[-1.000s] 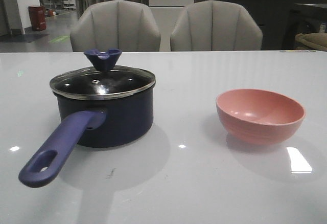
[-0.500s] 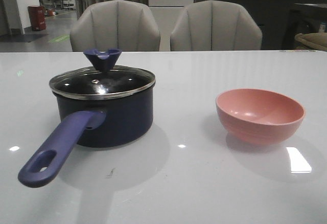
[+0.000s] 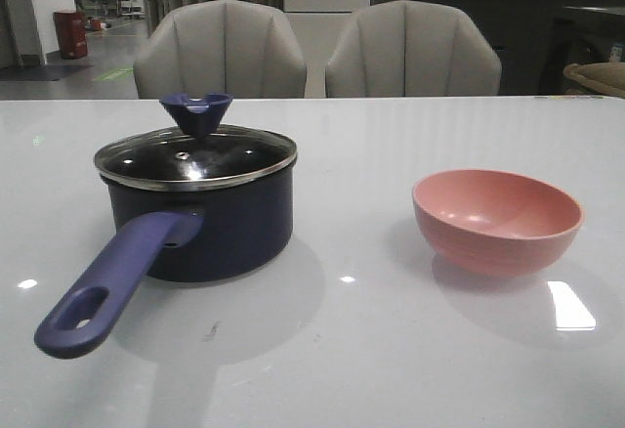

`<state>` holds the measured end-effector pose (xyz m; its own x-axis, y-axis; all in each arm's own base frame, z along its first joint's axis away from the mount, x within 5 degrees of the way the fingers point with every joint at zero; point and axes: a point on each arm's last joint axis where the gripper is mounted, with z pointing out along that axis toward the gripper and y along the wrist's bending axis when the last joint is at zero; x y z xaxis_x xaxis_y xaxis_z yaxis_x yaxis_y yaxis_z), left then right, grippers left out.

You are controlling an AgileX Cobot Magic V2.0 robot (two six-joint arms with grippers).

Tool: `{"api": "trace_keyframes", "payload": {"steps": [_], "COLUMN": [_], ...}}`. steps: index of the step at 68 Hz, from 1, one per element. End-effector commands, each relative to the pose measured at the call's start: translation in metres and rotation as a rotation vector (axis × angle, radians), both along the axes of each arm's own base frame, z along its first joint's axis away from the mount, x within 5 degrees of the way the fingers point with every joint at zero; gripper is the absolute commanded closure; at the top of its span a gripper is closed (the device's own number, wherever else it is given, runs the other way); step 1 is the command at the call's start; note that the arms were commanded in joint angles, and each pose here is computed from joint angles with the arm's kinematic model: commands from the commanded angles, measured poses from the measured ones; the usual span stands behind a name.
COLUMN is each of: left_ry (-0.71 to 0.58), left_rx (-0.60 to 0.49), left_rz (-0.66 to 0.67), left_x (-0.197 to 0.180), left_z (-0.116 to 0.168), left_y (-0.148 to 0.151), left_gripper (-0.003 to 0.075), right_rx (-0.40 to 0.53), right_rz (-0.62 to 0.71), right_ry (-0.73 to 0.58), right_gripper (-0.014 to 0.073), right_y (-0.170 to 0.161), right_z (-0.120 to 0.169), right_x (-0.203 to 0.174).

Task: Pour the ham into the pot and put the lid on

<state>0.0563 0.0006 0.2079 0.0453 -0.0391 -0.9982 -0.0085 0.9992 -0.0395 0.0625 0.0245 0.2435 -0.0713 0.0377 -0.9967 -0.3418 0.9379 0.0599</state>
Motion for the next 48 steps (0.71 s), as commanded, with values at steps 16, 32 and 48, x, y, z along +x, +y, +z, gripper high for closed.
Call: {"api": "trace_keyframes", "payload": {"steps": [16,32,48], "left_ry": [-0.079,-0.079,-0.079], "left_rx": [-0.006,-0.006,-0.006], "left_rz": [-0.003,-0.003,-0.003], "left_x": [-0.001,-0.001,-0.001], "left_z": [0.001,0.001,0.001], "left_y": [0.0,0.0,0.0], "left_gripper": [0.0607,0.0607,0.0607], "right_rx": [0.023,-0.029,0.011], "right_rz": [-0.028,-0.042,-0.168], "right_ry": [-0.08,-0.07,-0.077], "right_gripper": [0.0437,0.0437,0.0437], "right_y": [-0.002,-0.003,-0.013], "right_z": [0.015,0.005,-0.009], "right_x": [0.001,0.003,-0.003]}}
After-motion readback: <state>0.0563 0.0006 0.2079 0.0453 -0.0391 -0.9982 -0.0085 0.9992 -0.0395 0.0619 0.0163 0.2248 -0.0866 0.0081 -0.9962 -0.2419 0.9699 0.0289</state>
